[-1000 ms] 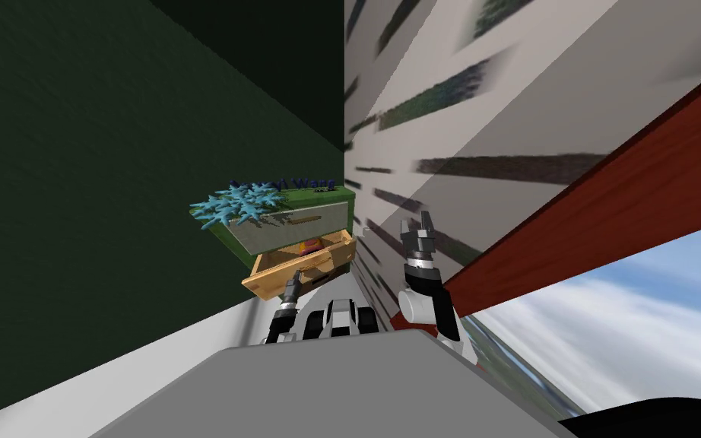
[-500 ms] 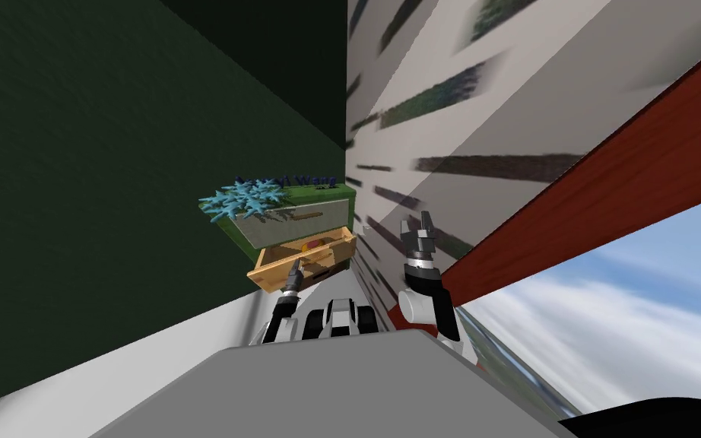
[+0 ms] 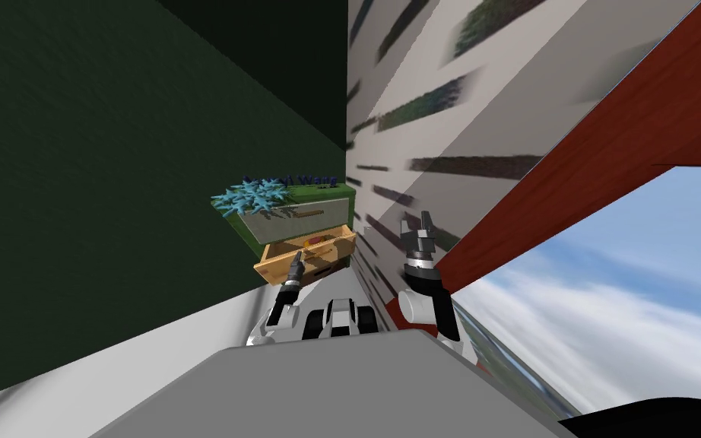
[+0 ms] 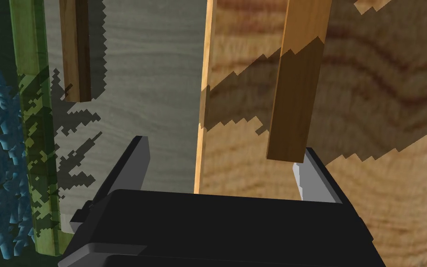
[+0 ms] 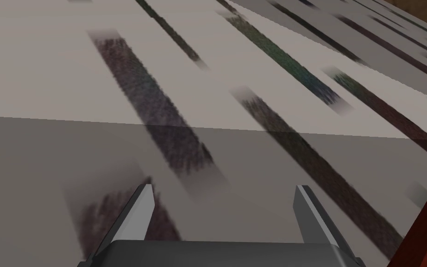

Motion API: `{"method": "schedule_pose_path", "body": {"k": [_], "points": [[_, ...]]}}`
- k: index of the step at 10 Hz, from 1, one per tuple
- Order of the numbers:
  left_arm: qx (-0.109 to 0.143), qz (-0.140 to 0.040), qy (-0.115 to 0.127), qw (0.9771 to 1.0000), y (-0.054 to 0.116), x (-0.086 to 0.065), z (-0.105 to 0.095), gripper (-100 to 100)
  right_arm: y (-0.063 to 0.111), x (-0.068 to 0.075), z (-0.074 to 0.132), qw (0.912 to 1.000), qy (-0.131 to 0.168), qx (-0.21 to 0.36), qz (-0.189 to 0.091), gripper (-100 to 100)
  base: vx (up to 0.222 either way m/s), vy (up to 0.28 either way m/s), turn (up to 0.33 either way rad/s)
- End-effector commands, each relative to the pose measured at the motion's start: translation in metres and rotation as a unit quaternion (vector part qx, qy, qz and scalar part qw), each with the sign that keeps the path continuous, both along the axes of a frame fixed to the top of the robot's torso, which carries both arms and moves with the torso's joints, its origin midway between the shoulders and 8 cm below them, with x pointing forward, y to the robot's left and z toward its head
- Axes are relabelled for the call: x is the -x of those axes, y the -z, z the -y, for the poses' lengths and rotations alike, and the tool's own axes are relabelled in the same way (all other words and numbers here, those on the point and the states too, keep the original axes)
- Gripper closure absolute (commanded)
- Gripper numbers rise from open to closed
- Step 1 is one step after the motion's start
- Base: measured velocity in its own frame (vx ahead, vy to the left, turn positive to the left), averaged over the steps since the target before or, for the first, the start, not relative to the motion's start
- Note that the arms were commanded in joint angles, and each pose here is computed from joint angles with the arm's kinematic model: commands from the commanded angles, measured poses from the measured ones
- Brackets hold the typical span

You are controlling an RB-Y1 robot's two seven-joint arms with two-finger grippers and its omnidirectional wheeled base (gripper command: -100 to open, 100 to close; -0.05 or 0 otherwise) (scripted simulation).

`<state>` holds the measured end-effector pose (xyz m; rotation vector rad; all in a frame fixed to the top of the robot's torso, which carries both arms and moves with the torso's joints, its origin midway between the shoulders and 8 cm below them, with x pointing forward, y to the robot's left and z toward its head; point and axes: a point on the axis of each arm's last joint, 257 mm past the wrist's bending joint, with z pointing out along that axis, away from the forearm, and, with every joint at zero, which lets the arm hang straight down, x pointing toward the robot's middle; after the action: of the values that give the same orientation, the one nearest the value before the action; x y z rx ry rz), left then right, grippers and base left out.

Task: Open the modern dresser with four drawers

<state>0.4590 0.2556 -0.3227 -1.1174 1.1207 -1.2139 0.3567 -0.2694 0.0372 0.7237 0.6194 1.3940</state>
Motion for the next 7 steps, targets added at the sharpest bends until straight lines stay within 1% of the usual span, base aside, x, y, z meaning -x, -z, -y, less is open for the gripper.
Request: {"method": "schedule_pose_path", "body": {"k": [1,2,7], "points": [[0.000,-0.003,0.001,1.0000,-0.0043,-0.0057,0.0000,-100,0.0000,0.0000,0.0000,1.0000,0.000,0.000,0.000,0,-0.032,-0.001,-0.002],[0.000,-0.005,0.002,1.0000,-0.0037,-0.0064,0.0002,0,0.0000,0.0000,0.0000,1.0000,0.000,0.000,0.000,0,0.000,0.000,0.000],[0.001,-0.009,0.002,1.0000,-0.0009,-0.0054,0.0007,0,0.0000,0.0000,0.0000,1.0000,0.000,0.000,0.000,0,0.000,0.000,0.000]]}}
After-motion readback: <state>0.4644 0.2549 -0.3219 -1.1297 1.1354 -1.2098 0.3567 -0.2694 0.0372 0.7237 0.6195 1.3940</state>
